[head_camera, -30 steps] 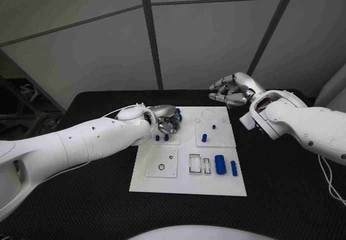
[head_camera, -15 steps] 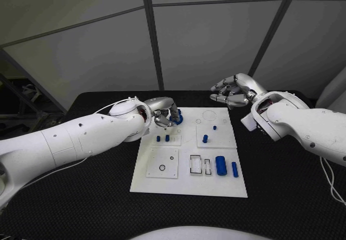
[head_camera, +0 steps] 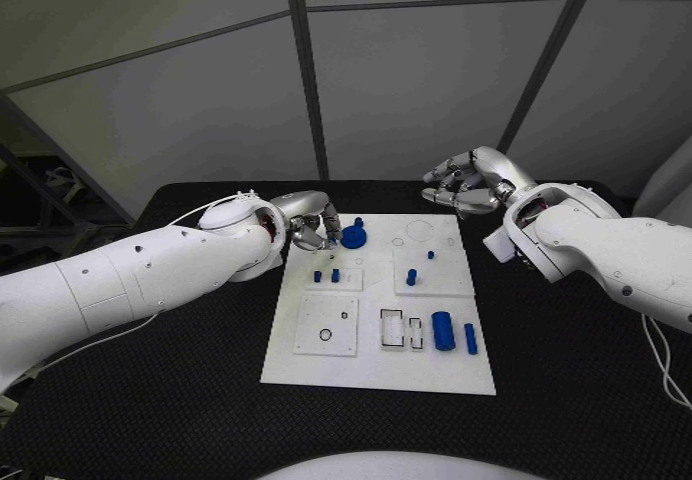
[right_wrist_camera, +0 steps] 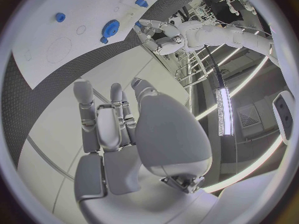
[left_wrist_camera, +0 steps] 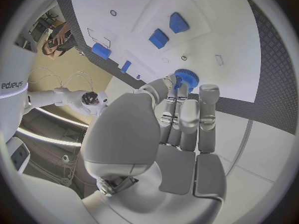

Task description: Assemble the parts on the task board

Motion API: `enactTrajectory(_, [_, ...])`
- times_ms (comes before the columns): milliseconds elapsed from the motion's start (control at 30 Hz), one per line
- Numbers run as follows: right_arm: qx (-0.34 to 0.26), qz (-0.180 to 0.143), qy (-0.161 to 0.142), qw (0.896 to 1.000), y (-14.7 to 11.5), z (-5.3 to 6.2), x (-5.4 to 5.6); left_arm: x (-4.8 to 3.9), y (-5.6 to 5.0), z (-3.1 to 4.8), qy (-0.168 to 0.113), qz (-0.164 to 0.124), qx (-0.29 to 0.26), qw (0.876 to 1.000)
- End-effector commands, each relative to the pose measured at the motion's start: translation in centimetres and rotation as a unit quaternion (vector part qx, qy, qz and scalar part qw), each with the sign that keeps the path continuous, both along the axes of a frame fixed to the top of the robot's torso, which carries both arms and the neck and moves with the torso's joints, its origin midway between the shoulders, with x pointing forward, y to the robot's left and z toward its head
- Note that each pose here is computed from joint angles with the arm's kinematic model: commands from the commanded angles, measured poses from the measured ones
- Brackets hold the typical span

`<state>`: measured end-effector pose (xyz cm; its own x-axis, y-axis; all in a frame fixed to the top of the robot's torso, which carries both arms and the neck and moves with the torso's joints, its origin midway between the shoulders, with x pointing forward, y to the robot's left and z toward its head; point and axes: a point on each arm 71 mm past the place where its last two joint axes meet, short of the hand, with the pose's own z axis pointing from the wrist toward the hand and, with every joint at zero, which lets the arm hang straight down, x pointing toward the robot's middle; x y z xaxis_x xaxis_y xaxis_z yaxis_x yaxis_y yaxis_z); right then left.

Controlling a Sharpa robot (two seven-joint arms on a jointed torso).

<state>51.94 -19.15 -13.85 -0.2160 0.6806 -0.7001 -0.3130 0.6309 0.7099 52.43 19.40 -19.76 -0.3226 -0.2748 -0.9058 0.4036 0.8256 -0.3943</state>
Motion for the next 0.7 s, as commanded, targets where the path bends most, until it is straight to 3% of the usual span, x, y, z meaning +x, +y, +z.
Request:
enactTrajectory(33, [0.0, 0.005, -0.004, 1.0, 0.1, 0.1, 0.0, 0.08, 0.2, -0.19, 0.008, 0.005, 0.002, 1.0])
enactTrajectory(700, [0.0, 0.005, -0.003, 1.0, 0.1, 0.1, -0.1, 0.0, 0.1, -1.46, 0.03, 0.004, 0.01, 0.999])
